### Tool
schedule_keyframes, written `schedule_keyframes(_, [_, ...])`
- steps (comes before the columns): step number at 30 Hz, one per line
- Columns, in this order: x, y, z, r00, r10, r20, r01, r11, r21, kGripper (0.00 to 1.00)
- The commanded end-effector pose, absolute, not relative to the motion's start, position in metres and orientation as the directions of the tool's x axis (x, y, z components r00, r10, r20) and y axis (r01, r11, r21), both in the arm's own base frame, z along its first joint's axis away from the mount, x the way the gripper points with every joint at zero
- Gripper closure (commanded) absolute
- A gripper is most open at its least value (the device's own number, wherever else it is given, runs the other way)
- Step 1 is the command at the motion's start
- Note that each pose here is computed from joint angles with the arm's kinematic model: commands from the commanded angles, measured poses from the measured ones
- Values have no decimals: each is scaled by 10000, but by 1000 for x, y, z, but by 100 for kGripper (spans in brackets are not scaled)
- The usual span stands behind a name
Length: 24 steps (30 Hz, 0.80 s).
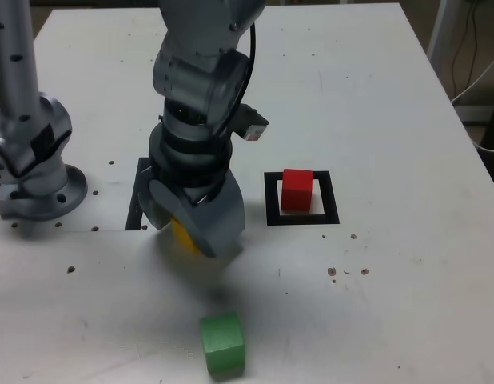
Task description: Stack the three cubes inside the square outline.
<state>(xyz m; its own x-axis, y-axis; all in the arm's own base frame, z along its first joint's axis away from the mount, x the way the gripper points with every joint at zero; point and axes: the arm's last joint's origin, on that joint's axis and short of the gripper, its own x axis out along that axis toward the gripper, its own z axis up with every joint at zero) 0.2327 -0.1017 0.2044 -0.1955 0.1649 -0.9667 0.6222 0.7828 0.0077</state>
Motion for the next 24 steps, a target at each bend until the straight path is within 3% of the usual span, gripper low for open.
schedule_keyframes(1, [233, -102, 203, -1863, 1717, -9674, 6230, 7820, 188, 55])
schedule_keyframes(5, [234, -104, 203, -1695, 1747, -9699, 6263, 7790, 308, 66])
schedule_keyframes(24, [232, -103, 205, -1735, 1753, -9691, 6205, 7836, 306, 66])
